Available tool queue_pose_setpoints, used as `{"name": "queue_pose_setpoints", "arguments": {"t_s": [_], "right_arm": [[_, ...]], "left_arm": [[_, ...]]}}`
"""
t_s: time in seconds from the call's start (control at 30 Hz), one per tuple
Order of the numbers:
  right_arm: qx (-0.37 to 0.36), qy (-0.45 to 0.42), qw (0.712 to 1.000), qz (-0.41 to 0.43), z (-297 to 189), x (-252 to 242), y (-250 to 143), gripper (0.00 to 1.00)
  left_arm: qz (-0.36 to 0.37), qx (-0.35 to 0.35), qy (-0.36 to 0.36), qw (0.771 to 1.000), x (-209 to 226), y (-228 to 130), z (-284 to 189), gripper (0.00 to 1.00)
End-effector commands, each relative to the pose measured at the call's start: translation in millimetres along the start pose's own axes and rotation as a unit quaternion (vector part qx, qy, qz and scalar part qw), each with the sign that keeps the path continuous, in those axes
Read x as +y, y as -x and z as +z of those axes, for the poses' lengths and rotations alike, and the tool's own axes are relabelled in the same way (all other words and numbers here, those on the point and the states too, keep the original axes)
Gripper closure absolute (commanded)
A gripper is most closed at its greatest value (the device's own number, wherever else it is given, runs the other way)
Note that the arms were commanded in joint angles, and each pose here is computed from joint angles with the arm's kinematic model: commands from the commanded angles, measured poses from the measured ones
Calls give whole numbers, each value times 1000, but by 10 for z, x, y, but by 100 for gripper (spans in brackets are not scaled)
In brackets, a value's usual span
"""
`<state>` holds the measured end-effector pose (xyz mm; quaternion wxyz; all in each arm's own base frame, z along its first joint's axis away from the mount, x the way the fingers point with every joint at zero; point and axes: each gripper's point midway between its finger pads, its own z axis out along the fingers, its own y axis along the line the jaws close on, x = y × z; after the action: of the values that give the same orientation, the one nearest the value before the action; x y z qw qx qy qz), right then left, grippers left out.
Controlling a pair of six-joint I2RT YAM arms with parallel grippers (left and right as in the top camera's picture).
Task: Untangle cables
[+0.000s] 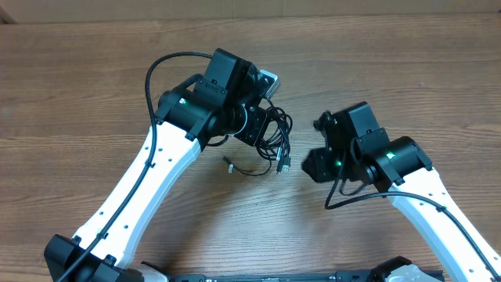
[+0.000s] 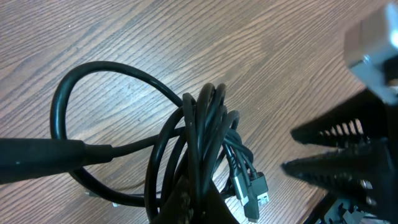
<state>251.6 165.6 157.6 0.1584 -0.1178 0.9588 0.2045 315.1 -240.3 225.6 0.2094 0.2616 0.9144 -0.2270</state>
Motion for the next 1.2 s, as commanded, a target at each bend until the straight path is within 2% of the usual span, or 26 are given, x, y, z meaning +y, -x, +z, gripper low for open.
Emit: {"name": "queue_pose_setpoints", "arguments": {"t_s": [0.0, 0.13, 0.27, 0.53, 0.7, 0.9, 1.0, 1.17], "right_arm": [[-28, 72, 996, -41, -49, 291, 162, 60], [-70, 96, 991, -60, -88, 404, 367, 68], [-79, 99, 990, -64, -96, 420, 408, 76], [-70, 97, 991, -60, -87, 408, 365, 77], [-71, 97, 991, -61, -88, 408, 370, 96], [-47, 86, 994, -50, -65, 353, 255, 96], [-1, 52, 998, -30, -33, 209, 31, 96], [76, -94, 993, 15, -19, -350, -416, 96]], "left_arm": [[17, -22, 2, 1000, -30, 103, -132, 96], [17, -21, -4, 1000, -50, 97, -132, 96], [18, -22, -24, 999, -120, 102, -134, 96], [43, -28, -95, 994, -364, 119, -165, 96], [46, -27, -102, 993, -389, 116, -170, 96], [44, -26, -78, 996, -306, 115, -155, 96], [42, -24, -61, 997, -245, 107, -146, 96], [43, -27, -56, 997, -226, 121, -146, 96]]}}
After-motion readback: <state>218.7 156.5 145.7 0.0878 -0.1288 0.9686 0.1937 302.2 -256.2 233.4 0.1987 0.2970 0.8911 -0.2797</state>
